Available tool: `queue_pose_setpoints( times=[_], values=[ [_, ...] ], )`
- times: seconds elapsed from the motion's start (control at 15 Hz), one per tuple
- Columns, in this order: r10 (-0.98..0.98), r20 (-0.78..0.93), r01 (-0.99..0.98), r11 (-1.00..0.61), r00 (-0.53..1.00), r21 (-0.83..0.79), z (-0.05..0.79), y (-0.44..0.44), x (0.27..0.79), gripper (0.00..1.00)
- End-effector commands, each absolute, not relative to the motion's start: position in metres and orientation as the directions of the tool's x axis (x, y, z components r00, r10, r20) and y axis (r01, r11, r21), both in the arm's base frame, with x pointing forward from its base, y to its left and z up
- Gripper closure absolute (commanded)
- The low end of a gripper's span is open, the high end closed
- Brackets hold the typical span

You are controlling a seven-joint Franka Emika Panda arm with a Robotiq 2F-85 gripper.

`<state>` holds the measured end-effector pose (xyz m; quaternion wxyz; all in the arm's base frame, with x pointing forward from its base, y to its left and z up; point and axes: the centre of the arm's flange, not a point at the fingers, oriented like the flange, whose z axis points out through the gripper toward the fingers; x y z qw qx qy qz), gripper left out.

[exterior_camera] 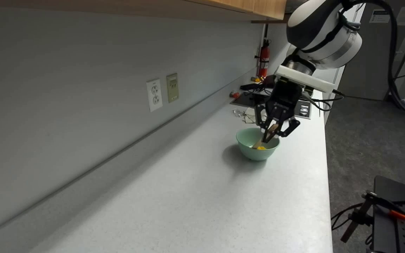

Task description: Use the wooden spatula to stir the contents in the green bowl

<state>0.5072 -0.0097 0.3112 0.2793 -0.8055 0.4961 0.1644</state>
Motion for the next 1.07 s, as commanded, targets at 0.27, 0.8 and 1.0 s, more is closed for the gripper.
queue_pose_setpoints(
  times=[0.27, 0.8, 1.0],
  values=[
    [-0.749, -0.540, -0.923, -0.310, 0.385, -0.227, 0.283, -0.028, 0.508, 0.98],
    [-0.801, -0.308, -0.830, -0.370, 0.512, -0.417, 0.317, -0.017, 0.521, 0.98],
    [-0.788, -0.335, -0.825, -0.354, 0.517, -0.440, 0.331, -0.009, 0.523, 0.98]
  ],
)
